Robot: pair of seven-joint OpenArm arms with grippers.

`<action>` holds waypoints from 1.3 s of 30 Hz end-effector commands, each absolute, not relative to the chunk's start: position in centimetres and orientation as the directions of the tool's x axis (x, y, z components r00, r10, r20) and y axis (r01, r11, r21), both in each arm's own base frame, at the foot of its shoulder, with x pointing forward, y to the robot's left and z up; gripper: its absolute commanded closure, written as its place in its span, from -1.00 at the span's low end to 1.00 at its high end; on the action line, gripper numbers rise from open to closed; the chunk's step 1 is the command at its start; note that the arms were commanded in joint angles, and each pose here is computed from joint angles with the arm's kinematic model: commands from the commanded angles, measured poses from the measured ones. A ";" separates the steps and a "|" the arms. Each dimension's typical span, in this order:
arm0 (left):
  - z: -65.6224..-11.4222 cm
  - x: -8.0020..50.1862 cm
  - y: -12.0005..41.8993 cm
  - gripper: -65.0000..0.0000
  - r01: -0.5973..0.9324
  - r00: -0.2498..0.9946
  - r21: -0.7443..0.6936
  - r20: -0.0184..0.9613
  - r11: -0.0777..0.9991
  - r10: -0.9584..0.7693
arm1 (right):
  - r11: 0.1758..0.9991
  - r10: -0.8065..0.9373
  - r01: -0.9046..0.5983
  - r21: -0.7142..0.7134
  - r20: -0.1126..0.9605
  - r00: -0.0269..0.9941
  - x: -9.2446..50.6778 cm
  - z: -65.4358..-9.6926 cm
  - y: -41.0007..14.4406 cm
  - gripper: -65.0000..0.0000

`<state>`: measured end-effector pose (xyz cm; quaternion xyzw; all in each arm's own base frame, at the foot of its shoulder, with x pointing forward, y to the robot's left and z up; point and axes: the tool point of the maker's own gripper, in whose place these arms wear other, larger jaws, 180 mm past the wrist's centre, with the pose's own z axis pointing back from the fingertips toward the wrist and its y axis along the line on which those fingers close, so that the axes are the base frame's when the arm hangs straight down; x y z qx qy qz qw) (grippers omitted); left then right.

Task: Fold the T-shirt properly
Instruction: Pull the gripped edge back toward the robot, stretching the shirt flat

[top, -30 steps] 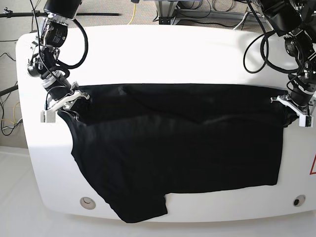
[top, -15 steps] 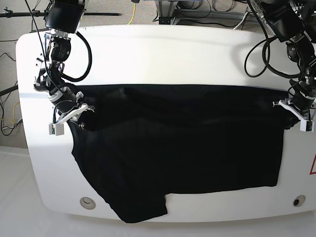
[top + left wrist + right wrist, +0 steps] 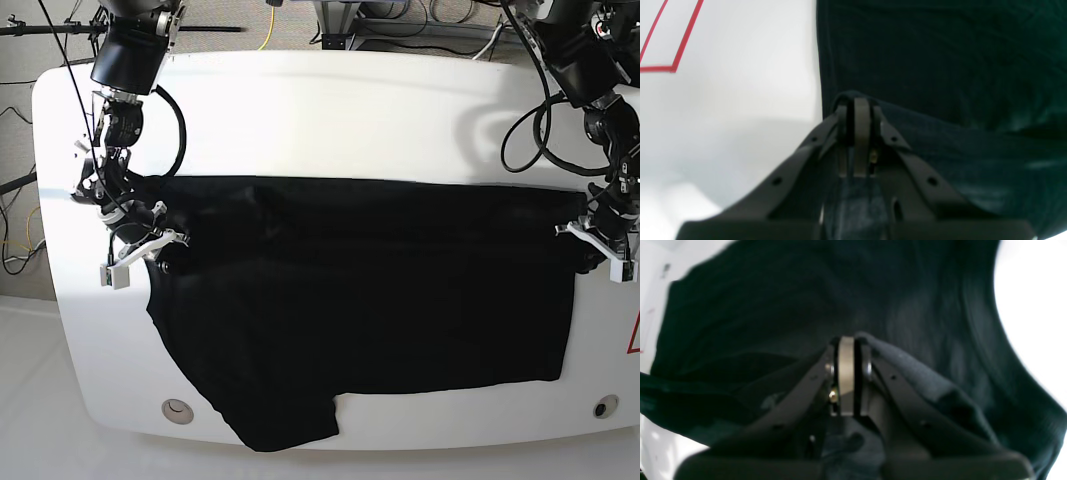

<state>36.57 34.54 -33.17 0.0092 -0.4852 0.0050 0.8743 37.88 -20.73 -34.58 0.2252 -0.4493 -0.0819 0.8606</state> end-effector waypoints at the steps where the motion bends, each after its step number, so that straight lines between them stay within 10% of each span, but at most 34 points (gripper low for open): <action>1: -31.4 38.1 34.7 0.95 -0.018 0.477 0.005 0.879 1.000 0.004 | 0.888 -0.345 -0.085 0.451 0.779 0.523 39.5 -32.4 -21.1 1.00; 12: -32.1 38.1 34.5 0.85 -0.016 0.476 -0.016 0.879 1.000 0.021 | 0.886 -0.338 -0.106 0.452 0.785 0.519 40.2 -32.0 -20.2 0.95; 22: -31.3 38.4 35.2 0.43 -0.019 0.464 0.008 0.886 1.000 0.002 | 0.884 -0.353 -0.097 0.457 0.789 0.502 40.5 -31.8 -20.6 0.05; 39: -31.7 37.1 34.2 0.35 0.047 0.492 0.079 0.866 0.996 -0.092 | 0.917 -0.326 -0.041 0.398 0.802 0.501 37.3 -32.6 -24.1 -0.07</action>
